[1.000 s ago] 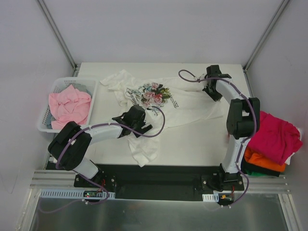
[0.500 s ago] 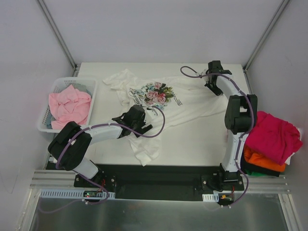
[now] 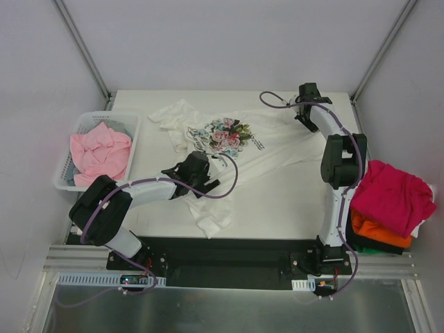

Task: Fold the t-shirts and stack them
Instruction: Flatten the tshirt out

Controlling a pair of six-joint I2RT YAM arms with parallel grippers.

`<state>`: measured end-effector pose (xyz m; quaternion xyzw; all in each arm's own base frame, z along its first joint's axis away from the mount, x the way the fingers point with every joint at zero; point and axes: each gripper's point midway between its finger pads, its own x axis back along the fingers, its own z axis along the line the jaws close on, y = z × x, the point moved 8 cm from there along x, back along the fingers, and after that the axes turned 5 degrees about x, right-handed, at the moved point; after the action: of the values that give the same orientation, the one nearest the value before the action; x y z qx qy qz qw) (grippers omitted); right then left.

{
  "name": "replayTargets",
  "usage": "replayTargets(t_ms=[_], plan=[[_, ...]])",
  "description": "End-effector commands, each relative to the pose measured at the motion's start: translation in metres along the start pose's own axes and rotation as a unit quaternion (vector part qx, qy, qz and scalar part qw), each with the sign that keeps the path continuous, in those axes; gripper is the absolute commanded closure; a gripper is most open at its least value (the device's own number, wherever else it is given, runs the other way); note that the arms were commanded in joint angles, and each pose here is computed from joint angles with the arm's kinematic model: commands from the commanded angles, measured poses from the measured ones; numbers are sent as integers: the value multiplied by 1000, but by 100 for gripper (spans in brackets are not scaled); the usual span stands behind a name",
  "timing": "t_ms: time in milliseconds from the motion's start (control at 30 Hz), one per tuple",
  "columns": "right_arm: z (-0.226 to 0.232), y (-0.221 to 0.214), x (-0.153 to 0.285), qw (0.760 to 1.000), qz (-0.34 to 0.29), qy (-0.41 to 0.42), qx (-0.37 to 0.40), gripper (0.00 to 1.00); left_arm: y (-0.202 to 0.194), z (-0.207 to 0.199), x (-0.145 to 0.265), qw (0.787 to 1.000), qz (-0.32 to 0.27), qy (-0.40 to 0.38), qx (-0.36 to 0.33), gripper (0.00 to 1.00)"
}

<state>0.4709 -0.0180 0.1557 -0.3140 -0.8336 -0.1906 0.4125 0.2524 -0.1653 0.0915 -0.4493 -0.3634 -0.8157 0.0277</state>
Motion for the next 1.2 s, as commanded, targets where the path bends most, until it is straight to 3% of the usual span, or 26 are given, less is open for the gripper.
replayTargets(t_ms=[0,67,233,333,533,933,1167], plan=[[-28,8,6,998,-1,-54,-16,97,-21,-12,1,998,49,-34,-12,7],[-29,11,1,998,4,-59,-16,91,-20,-11,2,998,47,-32,-11,7],[-31,12,2,998,3,-66,-24,57,-18,-9,4,999,42,-25,-13,7],[-29,9,8,997,-5,-66,-32,47,-14,-7,7,999,35,-20,-13,7],[-23,-6,40,996,-34,-54,-60,41,7,5,20,1000,-3,2,-6,4],[26,-62,94,996,-55,-3,-70,37,50,24,57,997,-71,17,5,1],[48,-76,94,995,-52,30,-74,36,46,6,66,996,-72,-53,8,1]])
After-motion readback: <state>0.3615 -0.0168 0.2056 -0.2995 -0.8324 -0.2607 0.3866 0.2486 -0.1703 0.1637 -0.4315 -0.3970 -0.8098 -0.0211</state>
